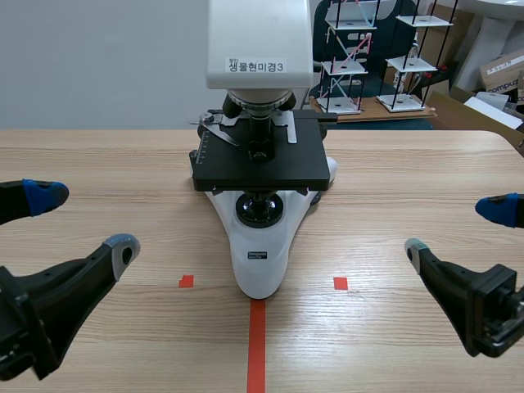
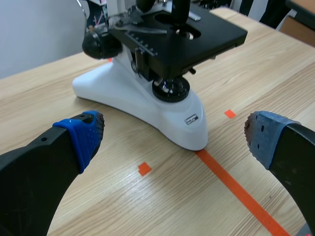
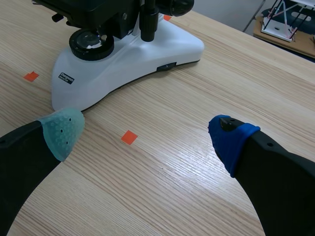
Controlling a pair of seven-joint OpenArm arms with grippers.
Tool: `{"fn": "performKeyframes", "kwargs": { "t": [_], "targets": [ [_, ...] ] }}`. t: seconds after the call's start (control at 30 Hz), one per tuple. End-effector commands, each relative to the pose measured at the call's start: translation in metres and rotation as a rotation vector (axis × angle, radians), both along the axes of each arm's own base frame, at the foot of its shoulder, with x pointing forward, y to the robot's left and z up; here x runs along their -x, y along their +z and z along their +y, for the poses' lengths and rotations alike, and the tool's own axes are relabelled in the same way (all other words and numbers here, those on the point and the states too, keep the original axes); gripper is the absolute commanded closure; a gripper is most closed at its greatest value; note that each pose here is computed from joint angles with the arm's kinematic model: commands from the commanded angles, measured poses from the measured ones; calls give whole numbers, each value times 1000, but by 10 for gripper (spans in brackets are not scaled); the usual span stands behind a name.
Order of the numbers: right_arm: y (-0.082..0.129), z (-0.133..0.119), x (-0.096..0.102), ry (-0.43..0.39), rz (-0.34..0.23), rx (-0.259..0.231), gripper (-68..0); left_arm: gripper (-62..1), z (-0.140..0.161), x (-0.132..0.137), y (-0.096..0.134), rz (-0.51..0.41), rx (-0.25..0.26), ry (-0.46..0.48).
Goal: Point at the stage clip
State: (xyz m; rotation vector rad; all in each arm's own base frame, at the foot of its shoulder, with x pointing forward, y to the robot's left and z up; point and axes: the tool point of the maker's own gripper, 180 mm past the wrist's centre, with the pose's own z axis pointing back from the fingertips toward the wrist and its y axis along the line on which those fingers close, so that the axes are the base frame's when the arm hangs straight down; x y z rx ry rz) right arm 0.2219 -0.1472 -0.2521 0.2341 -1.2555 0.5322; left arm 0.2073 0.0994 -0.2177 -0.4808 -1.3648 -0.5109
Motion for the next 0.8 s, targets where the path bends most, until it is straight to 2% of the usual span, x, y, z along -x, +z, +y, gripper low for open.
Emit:
{"fn": "performKeyframes", "kwargs": {
  "t": [0.0,0.77],
  "targets": [
    [8,4,-3,7,-29,-18,-553,-604,-4,0,10,-27,31,-4],
    [8,4,-3,7,-29,-18,-553,-603,-4,0,12,-40,40,-3]
  ]
}}
